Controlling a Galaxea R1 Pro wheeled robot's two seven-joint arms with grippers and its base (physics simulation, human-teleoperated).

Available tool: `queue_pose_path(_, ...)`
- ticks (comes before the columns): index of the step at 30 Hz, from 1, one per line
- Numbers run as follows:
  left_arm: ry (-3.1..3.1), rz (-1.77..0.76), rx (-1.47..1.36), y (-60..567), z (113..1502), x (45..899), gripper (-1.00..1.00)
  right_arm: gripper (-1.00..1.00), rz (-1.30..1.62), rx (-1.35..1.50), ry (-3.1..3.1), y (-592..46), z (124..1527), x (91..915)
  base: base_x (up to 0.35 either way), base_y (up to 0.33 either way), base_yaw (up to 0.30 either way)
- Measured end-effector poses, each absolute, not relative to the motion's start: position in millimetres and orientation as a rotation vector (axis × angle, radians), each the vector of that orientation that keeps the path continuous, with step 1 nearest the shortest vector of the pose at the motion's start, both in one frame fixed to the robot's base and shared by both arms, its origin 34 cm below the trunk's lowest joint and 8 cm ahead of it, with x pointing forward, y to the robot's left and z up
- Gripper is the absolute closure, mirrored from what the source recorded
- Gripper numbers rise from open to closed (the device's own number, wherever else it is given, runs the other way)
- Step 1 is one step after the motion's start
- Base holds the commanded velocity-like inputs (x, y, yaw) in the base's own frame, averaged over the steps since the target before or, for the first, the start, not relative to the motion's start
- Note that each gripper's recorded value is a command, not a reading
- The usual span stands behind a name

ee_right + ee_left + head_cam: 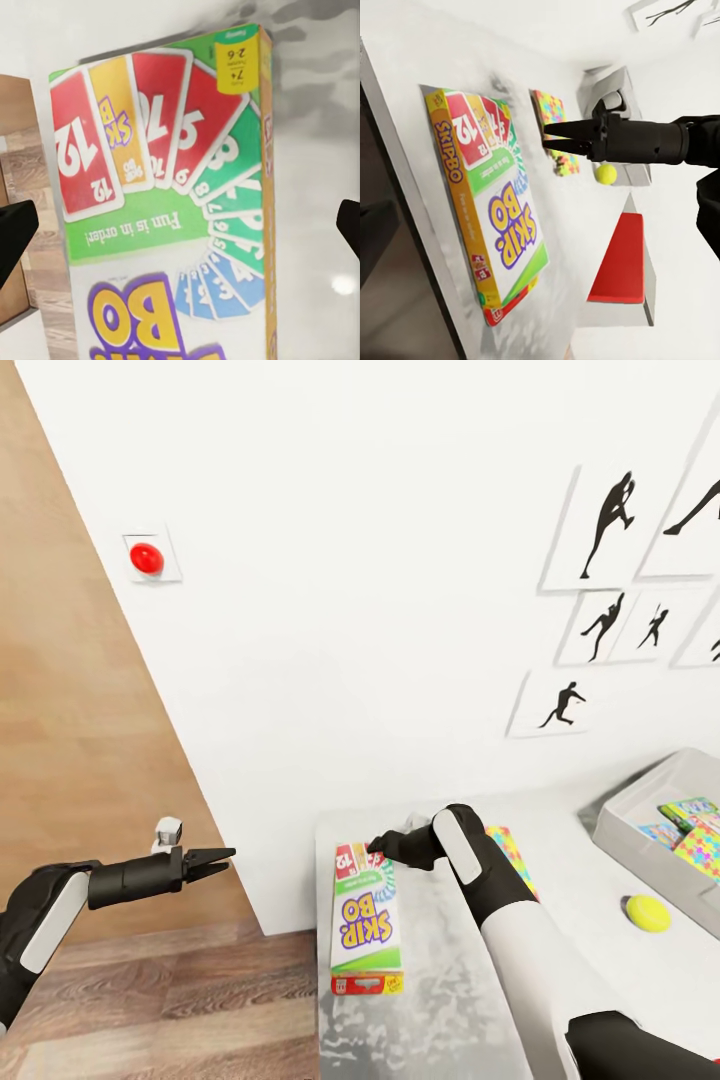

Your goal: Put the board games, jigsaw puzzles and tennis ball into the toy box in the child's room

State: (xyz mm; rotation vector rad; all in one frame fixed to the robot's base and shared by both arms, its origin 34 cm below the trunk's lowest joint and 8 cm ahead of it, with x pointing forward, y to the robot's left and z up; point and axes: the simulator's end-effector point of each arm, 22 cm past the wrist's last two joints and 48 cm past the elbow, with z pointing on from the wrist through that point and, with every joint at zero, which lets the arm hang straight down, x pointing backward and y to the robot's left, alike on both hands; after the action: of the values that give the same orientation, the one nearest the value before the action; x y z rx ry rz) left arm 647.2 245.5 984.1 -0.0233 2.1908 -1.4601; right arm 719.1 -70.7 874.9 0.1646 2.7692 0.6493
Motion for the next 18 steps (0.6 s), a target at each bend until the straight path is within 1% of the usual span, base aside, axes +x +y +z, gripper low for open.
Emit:
queue_pose_path(10,2.204,-1.465,-0.035,245,976,647,-1.00,-1.00,0.650,0.169,2.785,-71,865,717,0.000,0.001,0.000)
queue_pose_path(18,2.214,-1.469,-0.045,245,969,648,-1.00,-1.00,0.651,0.174,2.798,-71,857,716,0.000,0.074,0.000)
